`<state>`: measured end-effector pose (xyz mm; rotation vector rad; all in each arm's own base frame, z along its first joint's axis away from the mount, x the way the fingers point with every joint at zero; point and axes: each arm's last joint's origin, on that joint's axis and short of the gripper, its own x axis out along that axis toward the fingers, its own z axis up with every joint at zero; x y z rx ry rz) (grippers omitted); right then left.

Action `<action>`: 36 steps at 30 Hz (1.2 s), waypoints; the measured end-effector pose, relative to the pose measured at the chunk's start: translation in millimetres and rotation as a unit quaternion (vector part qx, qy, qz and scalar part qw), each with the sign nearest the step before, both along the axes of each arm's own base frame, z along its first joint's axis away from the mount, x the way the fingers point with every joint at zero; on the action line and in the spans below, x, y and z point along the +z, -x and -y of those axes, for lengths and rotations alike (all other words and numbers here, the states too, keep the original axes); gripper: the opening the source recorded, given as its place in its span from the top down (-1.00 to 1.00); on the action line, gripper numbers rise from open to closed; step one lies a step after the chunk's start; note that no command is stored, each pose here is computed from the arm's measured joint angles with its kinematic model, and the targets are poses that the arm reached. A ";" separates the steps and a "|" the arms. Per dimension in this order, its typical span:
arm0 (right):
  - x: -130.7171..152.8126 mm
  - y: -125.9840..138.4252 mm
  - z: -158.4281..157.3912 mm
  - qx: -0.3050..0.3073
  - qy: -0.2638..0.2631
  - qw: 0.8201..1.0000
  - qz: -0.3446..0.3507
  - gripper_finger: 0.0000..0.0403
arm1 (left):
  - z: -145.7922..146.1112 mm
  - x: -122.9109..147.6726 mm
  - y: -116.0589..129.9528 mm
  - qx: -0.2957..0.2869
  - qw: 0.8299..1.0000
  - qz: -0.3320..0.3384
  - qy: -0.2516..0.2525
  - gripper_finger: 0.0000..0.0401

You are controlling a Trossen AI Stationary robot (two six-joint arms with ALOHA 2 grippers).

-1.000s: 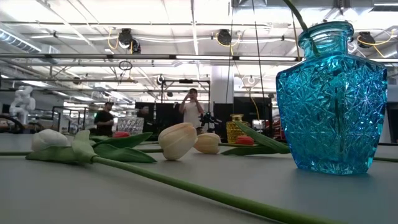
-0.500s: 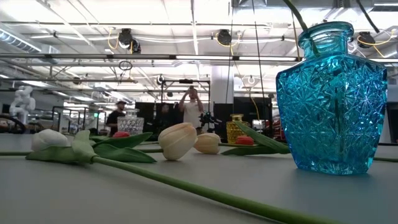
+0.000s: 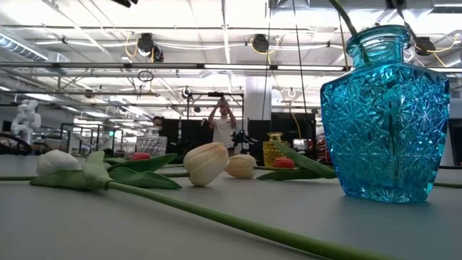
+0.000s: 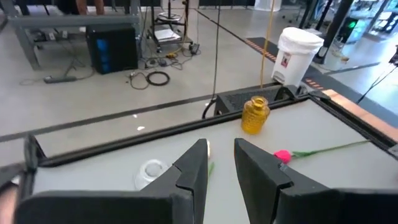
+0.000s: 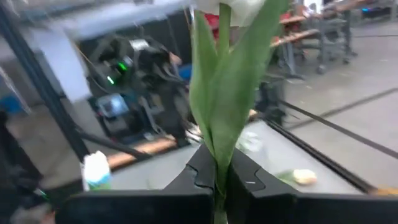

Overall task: Sort flowers into vase by color
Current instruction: Put the top white tulip into the blue vase

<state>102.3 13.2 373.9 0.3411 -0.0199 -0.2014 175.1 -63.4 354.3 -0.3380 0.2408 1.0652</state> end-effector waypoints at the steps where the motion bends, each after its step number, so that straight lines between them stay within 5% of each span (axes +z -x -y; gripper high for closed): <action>1: -4.1 -3.7 -1.4 0.007 -0.008 1.000 0.011 1.00 | 1.0 -3.9 1.6 0.001 1.000 0.005 0.004 0.57; 8: -21.7 -24.8 -10.9 0.066 -0.061 0.995 0.052 1.00 | 9.8 -24.9 8.5 0.004 0.998 0.025 0.052 0.57; 17: -17.2 -56.4 -32.4 0.146 -0.057 0.983 0.095 1.00 | 13.5 -25.7 6.8 -0.003 0.997 0.038 0.062 0.57; 36: -30.1 -103.8 -67.1 0.186 -0.052 0.973 0.129 1.00 | 14.2 -25.8 5.7 -0.003 0.997 0.043 0.067 0.57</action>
